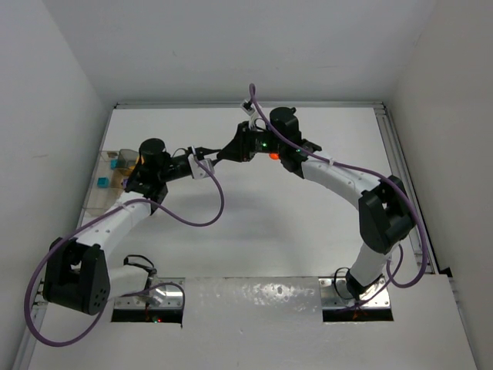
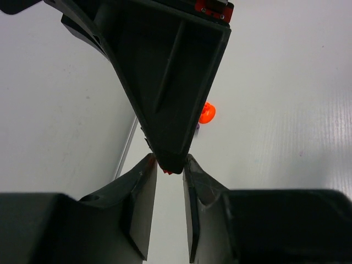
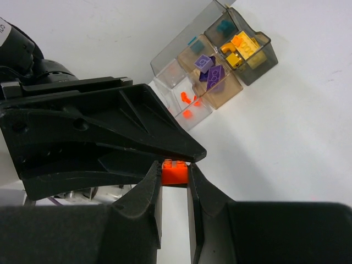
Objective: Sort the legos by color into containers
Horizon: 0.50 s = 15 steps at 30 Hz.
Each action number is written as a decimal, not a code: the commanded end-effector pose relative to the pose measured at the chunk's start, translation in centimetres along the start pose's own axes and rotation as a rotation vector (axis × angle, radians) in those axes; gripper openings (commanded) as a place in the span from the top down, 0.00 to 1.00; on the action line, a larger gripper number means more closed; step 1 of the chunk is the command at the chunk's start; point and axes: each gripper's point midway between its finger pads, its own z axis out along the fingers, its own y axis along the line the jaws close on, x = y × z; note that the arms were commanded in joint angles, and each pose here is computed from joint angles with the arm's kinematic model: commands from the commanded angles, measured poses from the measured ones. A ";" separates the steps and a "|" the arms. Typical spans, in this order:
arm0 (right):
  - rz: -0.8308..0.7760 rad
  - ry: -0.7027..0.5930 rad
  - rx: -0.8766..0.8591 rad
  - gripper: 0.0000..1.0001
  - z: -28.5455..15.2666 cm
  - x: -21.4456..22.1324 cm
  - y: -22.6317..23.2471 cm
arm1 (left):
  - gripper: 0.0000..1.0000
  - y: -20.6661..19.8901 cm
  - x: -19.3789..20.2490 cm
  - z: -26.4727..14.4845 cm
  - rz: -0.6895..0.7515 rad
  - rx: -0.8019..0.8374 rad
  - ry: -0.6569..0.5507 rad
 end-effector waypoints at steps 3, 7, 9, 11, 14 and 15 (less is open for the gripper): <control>-0.041 -0.018 -0.049 1.00 -0.4 -1.2 1.4 | 0.84 0.2 -3.3 -0.2 0.090 0.029 -0.083; -0.042 -0.013 -0.048 1.00 -0.3 -1.0 1.3 | 0.94 0.4 -3.6 -0.4 0.074 0.017 -0.085; -0.036 -0.006 -0.046 1.00 -0.3 -0.8 1.2 | 0.98 1.0 -3.8 -0.4 0.062 -0.021 -0.087; -0.037 -0.001 -0.042 0.99 -0.3 -0.7 1.1 | 1.00 1.3 -3.8 -0.5 0.042 -0.035 -0.081; -0.030 0.011 -0.031 0.89 -0.4 -0.4 0.8 | 1.00 1.5 -3.3 -0.6 0.002 -0.052 -0.059; -0.020 0.018 -0.022 0.82 -0.5 -0.2 0.6 | 1.00 1.4 -3.0 -0.5 -0.014 -0.050 -0.050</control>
